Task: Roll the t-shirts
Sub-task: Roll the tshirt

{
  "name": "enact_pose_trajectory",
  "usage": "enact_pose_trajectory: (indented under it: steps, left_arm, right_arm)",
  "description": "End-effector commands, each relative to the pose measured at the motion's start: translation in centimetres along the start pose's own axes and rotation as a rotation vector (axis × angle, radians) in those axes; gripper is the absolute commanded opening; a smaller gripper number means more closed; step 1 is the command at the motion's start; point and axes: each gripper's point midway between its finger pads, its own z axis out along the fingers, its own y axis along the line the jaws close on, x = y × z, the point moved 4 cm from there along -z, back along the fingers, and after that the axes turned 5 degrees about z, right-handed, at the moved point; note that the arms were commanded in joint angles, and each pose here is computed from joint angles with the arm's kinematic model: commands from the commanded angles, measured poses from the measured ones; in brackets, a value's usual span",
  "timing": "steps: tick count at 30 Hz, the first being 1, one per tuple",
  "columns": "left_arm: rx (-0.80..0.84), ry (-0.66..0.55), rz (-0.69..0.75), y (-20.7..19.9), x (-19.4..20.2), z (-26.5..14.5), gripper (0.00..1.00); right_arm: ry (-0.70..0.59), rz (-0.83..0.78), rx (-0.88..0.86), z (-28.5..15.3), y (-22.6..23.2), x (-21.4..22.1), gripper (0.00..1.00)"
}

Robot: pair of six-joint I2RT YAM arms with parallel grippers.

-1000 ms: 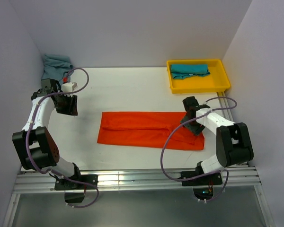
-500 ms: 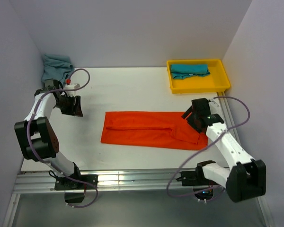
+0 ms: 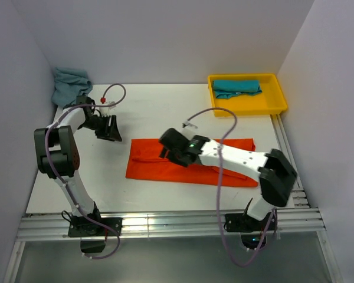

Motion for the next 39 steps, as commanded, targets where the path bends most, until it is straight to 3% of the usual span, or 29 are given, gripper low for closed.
enact_pose_trajectory:
  steps: [1,10,27,35,38,39]
  left_arm:
    - [0.107,-0.055,0.033,-2.0,-2.3,0.8,0.57]
    - [0.131,-0.034,0.032,-2.6,-2.7,3.7,0.58]
    - [0.219,0.048,0.024,-4.3,-1.1,7.5,0.57]
    - [0.225,0.059,0.018,-4.4,-0.7,8.0,0.51]
    - [0.224,0.060,0.015,-4.4,-0.7,8.0,0.46]
    - [0.222,0.058,0.016,-4.5,-0.7,7.9,0.41]
  right_arm:
    - [-0.002,-0.011,-0.066,-0.3,5.9,2.4,0.74]
    - [0.109,-0.147,-0.069,4.3,13.0,10.2,0.69]
    - [0.181,-0.211,-0.041,7.0,13.7,15.7,0.60]
    - [0.183,-0.230,0.012,8.3,12.7,16.3,0.48]
    - [0.181,-0.235,0.017,8.3,12.6,16.3,0.36]
    - [0.181,-0.236,0.019,8.3,12.6,16.3,0.27]
